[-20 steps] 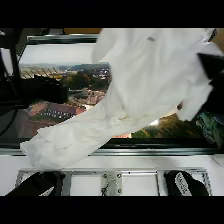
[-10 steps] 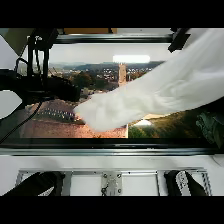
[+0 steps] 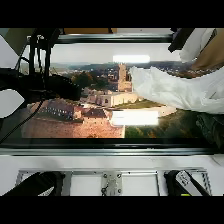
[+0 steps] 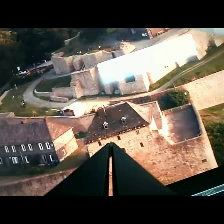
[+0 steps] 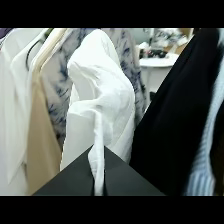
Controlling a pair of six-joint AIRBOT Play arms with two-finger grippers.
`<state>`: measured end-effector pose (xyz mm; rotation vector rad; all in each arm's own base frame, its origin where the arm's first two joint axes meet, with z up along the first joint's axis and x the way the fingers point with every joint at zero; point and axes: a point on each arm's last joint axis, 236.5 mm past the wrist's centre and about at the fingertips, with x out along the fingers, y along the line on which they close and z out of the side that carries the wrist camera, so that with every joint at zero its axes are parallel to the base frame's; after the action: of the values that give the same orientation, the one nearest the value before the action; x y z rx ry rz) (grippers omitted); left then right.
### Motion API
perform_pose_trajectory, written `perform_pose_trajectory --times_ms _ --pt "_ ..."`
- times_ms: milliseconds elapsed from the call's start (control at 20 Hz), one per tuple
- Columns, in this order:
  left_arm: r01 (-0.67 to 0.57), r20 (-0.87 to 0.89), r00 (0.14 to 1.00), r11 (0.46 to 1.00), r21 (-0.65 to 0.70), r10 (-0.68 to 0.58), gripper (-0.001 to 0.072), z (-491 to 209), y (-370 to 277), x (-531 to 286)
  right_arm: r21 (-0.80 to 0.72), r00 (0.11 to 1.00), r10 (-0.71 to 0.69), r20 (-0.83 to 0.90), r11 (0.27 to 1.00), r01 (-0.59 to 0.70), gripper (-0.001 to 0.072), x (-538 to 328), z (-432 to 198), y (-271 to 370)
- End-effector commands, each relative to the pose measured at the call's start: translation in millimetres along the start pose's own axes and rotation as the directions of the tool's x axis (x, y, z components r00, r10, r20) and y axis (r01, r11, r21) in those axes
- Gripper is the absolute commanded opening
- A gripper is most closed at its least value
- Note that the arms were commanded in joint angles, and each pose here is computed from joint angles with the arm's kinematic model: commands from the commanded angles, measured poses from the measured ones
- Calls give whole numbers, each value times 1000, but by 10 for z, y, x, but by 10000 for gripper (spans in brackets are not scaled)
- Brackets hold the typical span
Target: Fold the clothes and pants, and hang the long-sleeved shirts on hangers.
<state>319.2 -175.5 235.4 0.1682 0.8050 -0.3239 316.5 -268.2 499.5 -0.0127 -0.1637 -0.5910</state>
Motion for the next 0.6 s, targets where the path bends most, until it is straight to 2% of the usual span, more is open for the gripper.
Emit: perform_pose_trajectory --times_ms 0,550 --pt "3 -2 1000 1000 0 -3 10 -2 -6 3 13 997 -49 60 999 48 2 190 261 -156" --pt "8 -2 1000 1000 -2 -8 10 -4 -18 3 1 994 -46 95 999 46 3 147 425 -133"
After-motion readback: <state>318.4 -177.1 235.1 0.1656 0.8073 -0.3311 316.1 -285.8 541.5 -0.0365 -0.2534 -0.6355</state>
